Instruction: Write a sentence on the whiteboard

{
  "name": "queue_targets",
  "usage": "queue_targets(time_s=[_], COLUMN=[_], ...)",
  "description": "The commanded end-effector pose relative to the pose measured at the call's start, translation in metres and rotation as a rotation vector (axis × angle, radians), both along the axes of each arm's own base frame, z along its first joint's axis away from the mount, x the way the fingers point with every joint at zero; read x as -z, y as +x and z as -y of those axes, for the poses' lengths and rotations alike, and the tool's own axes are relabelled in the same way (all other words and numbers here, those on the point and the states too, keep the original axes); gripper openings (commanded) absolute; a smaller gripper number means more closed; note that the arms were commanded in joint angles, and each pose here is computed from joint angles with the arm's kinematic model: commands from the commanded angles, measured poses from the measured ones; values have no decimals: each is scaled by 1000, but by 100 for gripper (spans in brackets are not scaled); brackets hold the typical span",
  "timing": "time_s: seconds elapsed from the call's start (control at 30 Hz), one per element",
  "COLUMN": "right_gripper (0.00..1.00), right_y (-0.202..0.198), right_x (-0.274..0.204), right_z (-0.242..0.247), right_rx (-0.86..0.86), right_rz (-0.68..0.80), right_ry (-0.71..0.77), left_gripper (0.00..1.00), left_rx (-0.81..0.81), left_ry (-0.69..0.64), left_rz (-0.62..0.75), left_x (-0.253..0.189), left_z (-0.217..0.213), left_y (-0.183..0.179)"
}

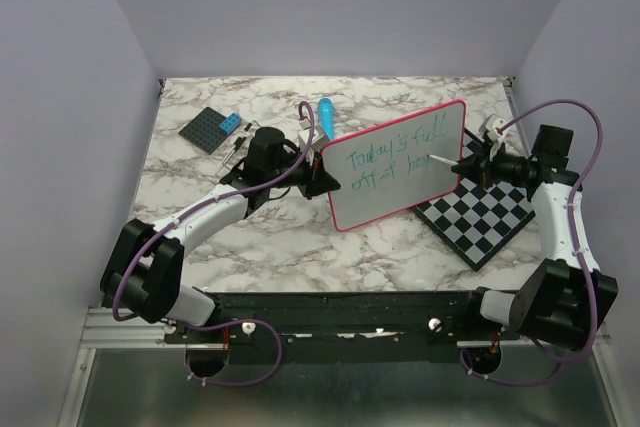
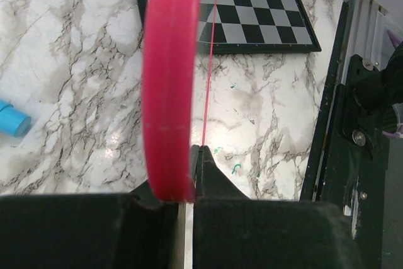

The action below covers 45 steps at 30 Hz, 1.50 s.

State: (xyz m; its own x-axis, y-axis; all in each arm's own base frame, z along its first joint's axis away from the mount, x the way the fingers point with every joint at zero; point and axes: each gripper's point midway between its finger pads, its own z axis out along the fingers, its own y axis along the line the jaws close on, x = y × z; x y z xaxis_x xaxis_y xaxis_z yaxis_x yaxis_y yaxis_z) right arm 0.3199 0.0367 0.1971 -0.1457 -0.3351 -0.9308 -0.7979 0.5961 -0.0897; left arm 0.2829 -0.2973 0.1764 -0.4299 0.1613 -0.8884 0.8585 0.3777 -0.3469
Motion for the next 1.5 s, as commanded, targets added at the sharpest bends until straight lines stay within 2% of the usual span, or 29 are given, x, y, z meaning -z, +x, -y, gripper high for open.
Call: queue_targets(time_s=[0.0,0.57,1.03,1.47], right_gripper=[0,0,1,0], right_y=[10,10,-9,-3], right_x=[-7,6,30,16], right_z=[5,25,14,-4], right_rx=[23,80,23,-12], right_rz=[35,16,-36,-21], right_ry=[-23,-62,-50,-8], left_gripper=[0,0,0,0], left_rx=[-11,-13,-11,-14], left_ry=[174,176,173,176], left_rz=[-133,-130,-129,-135], left_x=[60,60,59,61], left_z=[-18,-18,-18,-18], left_y=[-17,-17,-17,-17])
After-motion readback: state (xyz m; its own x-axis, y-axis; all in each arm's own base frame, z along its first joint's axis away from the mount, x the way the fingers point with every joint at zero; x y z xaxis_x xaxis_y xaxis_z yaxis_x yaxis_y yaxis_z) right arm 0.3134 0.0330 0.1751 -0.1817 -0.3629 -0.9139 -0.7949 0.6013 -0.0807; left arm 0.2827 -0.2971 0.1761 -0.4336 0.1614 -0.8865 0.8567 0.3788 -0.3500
